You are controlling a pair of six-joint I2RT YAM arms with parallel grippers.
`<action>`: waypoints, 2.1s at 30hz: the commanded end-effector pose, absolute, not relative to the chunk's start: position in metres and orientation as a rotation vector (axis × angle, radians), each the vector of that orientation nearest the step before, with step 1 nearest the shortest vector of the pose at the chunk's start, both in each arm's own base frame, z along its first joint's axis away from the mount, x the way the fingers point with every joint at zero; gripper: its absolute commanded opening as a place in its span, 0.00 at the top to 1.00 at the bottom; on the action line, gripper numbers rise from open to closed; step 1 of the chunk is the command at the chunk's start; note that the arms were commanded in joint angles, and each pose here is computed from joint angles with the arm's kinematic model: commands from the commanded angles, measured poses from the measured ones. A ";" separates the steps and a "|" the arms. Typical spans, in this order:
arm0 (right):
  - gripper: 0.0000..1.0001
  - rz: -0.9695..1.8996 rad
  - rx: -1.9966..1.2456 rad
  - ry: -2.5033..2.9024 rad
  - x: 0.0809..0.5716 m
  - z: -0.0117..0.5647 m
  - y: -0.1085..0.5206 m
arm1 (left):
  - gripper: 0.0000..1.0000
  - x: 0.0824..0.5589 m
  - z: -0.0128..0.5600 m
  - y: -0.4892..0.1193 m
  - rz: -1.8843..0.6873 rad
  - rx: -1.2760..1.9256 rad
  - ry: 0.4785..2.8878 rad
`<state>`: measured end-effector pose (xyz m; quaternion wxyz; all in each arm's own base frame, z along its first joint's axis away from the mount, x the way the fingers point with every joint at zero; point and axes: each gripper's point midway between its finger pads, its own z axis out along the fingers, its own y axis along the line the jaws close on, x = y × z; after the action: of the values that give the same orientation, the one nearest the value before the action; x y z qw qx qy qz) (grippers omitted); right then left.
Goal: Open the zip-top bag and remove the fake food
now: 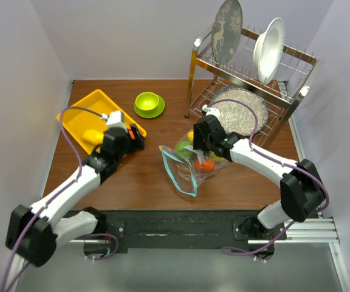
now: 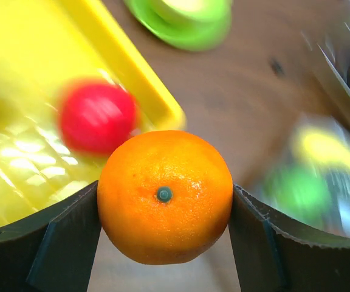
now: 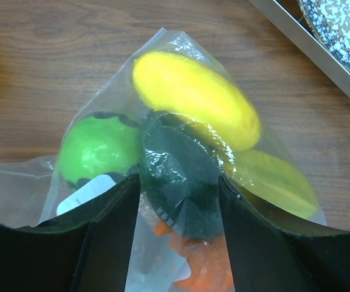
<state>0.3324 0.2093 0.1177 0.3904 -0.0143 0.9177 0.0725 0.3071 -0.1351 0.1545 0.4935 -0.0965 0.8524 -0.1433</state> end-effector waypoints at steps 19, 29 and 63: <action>0.37 0.273 -0.091 2.299 0.319 0.144 0.209 | 0.46 0.493 0.081 0.017 -0.031 -0.805 2.134; 0.25 0.277 -0.117 2.289 0.317 0.149 0.209 | 0.12 0.483 0.110 0.012 -0.074 -0.757 2.112; 0.56 0.247 0.125 2.231 0.271 0.139 0.148 | 0.84 0.203 0.122 -0.290 -0.958 -0.005 2.168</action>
<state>0.2580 0.1517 0.1482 0.4263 0.0181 0.8977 0.1102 0.2016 -0.2658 0.1169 0.3762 0.0087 0.8603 -0.3439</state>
